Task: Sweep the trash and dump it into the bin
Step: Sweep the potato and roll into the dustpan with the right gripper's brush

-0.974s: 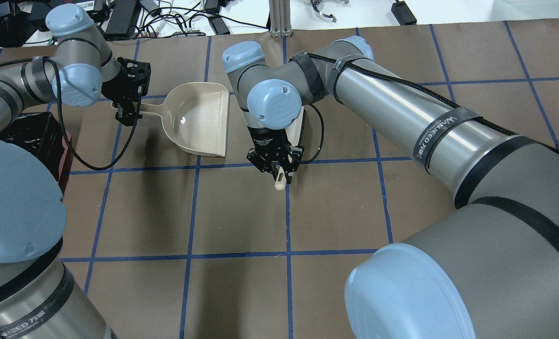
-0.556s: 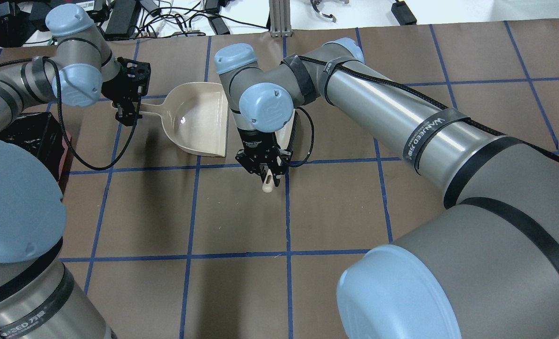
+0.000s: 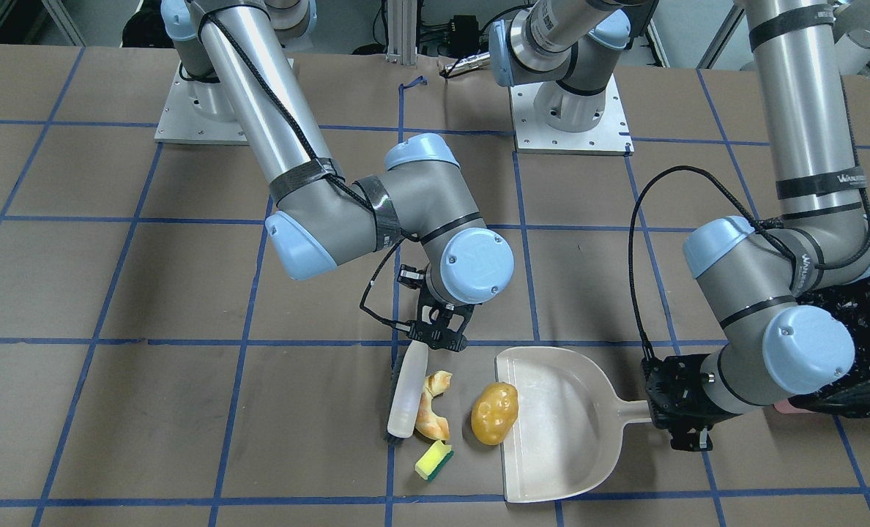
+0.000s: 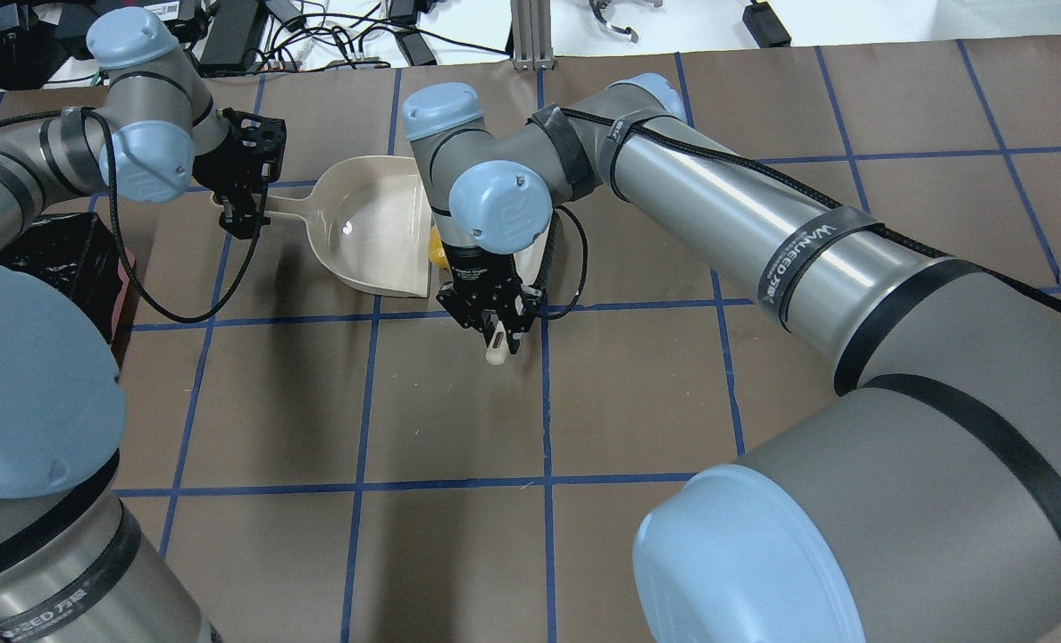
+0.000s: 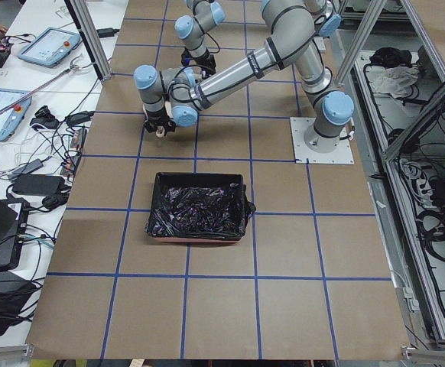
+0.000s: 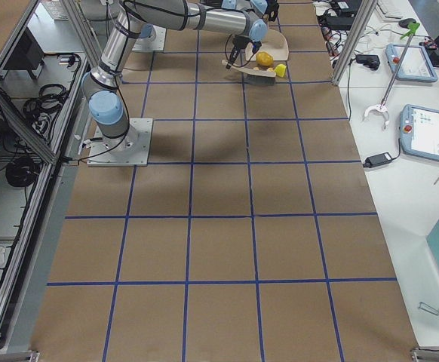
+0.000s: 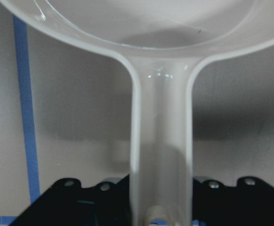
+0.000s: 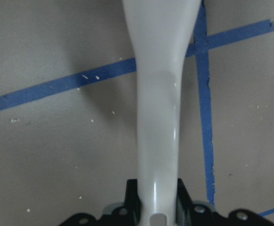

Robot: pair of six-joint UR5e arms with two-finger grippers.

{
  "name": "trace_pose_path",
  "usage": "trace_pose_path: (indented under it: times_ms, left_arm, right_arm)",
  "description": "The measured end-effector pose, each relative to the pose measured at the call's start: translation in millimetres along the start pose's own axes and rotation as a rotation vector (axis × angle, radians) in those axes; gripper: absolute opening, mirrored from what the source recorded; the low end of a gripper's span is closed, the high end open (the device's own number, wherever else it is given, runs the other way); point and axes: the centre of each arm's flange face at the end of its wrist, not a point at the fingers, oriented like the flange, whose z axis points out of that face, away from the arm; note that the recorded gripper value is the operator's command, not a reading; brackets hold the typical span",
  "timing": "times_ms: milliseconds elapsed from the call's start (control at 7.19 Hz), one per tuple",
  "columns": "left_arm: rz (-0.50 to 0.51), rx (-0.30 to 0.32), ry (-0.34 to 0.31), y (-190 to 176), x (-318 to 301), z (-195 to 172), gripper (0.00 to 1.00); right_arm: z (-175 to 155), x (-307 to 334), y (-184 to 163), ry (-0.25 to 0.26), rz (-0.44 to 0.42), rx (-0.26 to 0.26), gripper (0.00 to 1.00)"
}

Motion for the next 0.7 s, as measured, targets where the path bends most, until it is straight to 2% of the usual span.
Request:
trace_pose_path:
  times_ms: [695]
  left_arm:
    - [0.000,0.000,0.000,-0.2,0.0,0.0,0.01]
  right_arm:
    - [-3.5,-24.2,2.3,-0.017,-0.043,0.025,0.00]
